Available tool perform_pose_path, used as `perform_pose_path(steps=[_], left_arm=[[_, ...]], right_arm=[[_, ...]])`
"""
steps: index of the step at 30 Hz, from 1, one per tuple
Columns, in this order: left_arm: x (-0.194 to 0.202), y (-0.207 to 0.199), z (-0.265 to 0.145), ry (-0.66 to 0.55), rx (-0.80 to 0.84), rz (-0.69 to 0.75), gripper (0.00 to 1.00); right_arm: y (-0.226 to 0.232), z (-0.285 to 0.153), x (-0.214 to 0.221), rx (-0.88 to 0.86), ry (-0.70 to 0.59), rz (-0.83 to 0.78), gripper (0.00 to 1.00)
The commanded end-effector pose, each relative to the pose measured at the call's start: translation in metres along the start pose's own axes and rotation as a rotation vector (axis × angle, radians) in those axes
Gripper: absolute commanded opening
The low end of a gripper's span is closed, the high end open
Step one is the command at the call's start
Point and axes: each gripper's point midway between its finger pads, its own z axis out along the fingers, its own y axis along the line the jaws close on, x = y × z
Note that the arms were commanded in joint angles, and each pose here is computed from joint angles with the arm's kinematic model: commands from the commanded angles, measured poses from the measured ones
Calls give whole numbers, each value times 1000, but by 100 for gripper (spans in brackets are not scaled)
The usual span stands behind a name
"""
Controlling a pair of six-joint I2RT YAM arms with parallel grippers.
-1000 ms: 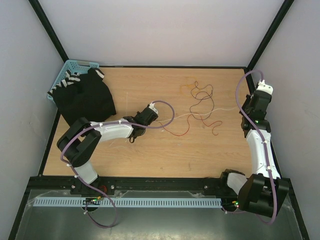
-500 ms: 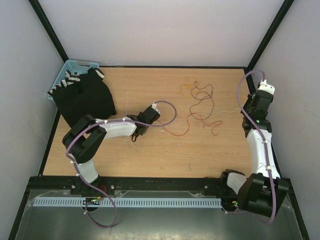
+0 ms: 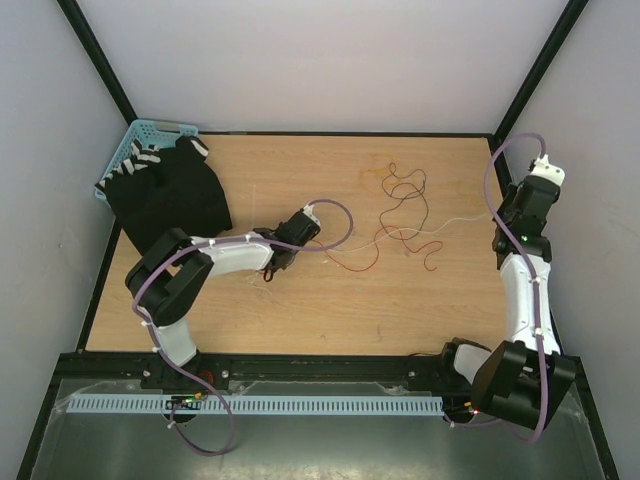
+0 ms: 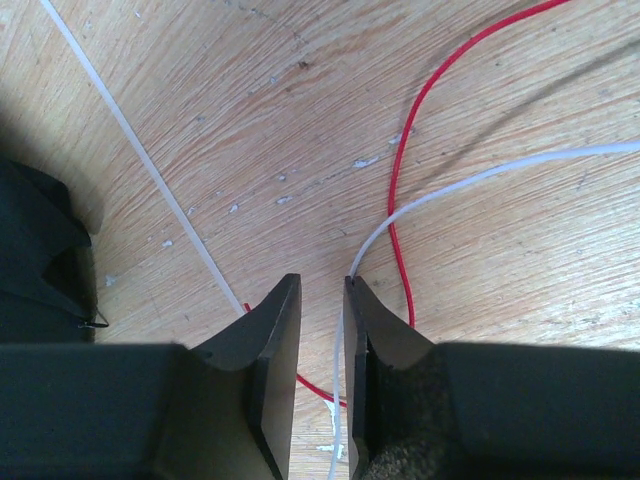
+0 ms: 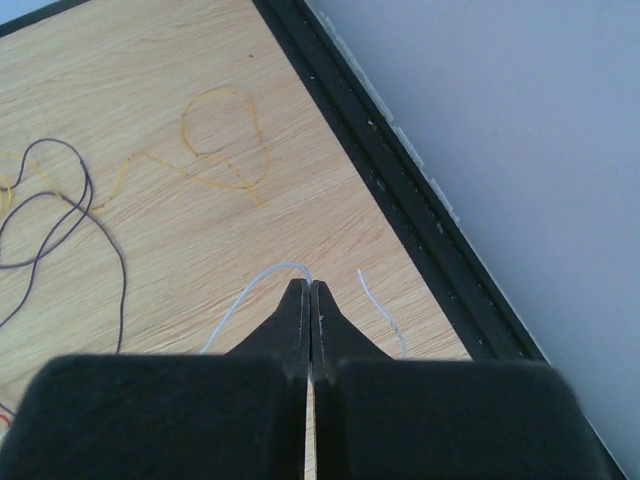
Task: Zip-tie the wires
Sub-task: Straighten the cable at the center of the board.
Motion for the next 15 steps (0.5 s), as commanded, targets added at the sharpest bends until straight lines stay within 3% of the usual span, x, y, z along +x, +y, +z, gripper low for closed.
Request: perform_pose_path(steps=[1,15], left_arm=[[2,1,-4,12,41,-39,28],[-2,1,-5,1,61,-47,35]], right_arm=[[-9,0,-21,30,-34,3,0],[20,18,49,-134,152,6,0]])
